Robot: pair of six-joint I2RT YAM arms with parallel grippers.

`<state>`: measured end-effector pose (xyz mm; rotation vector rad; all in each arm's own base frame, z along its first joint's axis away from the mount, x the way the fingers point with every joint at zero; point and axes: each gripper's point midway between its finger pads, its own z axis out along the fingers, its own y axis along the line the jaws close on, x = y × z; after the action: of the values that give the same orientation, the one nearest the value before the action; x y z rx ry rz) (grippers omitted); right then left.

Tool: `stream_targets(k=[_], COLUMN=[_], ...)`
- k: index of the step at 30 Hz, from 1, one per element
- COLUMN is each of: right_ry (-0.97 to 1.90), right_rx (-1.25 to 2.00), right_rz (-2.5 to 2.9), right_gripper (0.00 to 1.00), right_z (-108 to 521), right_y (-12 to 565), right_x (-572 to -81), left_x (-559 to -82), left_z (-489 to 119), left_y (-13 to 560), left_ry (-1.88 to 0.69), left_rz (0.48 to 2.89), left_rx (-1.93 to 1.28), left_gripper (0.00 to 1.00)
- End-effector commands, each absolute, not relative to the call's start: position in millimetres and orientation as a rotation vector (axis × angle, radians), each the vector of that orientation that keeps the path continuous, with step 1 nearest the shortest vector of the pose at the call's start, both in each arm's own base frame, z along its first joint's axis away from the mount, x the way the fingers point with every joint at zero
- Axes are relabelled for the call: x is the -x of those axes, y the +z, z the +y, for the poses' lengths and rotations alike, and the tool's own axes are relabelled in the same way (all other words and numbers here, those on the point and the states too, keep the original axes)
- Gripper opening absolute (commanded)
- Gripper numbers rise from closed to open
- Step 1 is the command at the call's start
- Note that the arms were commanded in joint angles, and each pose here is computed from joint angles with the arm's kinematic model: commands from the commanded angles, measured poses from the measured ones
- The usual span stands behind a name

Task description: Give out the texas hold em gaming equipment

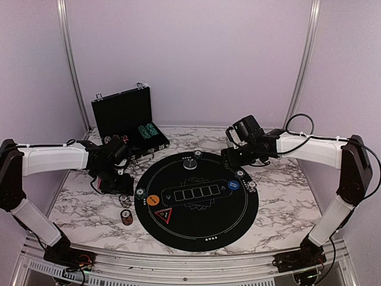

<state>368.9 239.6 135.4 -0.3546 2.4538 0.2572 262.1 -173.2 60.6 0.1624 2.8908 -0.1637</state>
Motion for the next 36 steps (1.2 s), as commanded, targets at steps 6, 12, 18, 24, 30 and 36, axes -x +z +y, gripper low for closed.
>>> stream_targets(k=[6, 12, 18, 24, 30, 36], right_ry=[0.264, 0.261, 0.257, 0.255, 0.251, 0.246], right_rx=[0.364, 0.363, 0.361, 0.354, 0.351, 0.348], right_rz=[2.440, 2.440, 2.442, 2.443, 2.444, 2.446], right_gripper=[0.75, 0.75, 0.75, 0.75, 0.75, 0.75], right_z=[244, 243, 242, 241, 239, 238], right_y=[135, 135, 135, 134, 134, 133], right_x=[-368, -368, -367, -367, -366, -366], left_x=[-256, -256, -255, -256, -256, -254], left_z=[-171, -171, -172, -174, -174, -173], left_y=[52, 47, 43, 42, 40, 38], left_ry=[-0.061, -0.037, -0.022, -0.017, -0.005, 0.005], left_rz=[2.944, 2.957, 2.965, 2.967, 2.970, 2.977], left_rx=[-0.225, -0.246, -0.256, -0.271, -0.274, -0.281], left_gripper=[0.69, 0.65, 0.63, 0.60, 0.56, 0.55])
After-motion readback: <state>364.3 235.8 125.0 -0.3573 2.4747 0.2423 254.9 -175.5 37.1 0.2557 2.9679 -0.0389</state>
